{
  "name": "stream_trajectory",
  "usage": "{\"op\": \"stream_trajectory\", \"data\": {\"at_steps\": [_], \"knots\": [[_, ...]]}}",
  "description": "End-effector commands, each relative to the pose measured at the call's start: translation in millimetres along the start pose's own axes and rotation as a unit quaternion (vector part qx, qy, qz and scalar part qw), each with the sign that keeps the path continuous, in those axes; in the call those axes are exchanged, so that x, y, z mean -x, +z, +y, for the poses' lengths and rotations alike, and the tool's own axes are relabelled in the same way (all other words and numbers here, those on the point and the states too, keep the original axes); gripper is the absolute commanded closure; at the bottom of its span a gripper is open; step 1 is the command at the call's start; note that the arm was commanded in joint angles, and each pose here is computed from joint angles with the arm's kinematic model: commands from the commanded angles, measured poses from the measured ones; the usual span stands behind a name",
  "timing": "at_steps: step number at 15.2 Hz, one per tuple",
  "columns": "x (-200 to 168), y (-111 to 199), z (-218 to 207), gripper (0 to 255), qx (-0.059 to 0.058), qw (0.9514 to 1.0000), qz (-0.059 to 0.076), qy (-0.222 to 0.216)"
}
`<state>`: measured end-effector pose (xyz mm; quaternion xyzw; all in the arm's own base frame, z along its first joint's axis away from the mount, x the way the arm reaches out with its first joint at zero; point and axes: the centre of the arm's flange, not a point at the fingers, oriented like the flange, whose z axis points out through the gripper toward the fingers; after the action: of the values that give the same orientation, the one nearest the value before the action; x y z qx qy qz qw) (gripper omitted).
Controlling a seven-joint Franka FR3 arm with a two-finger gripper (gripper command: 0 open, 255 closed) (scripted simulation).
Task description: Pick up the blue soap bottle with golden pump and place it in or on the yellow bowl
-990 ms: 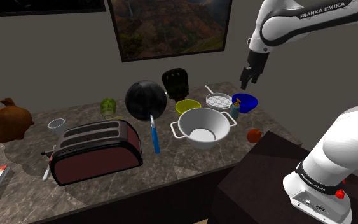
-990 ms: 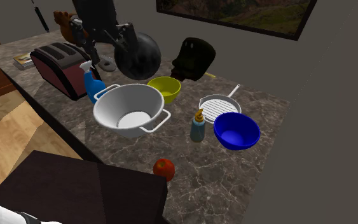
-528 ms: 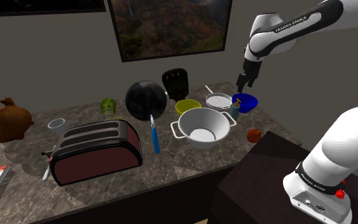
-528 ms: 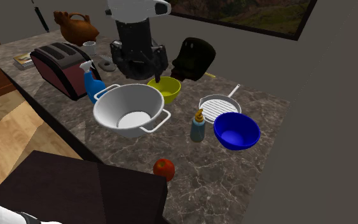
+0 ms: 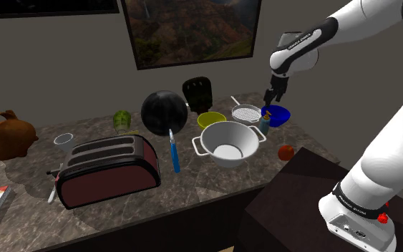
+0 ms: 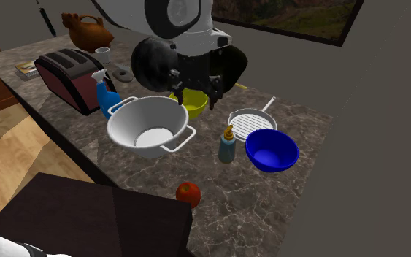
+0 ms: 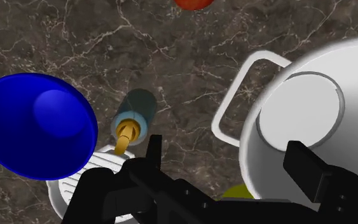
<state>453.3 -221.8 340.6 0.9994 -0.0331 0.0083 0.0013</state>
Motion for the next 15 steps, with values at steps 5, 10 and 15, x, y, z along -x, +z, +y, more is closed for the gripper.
{"op": "stream_trajectory", "data": {"at_steps": [5,10,15], "knots": [[-32,55,48,0,0.004,1.0000,-0.002,0.008],[-58,99,90,0,0.007,0.9999,-0.003,0.014],[-60,125,95,0,0.007,0.9999,-0.003,0.015]]}}
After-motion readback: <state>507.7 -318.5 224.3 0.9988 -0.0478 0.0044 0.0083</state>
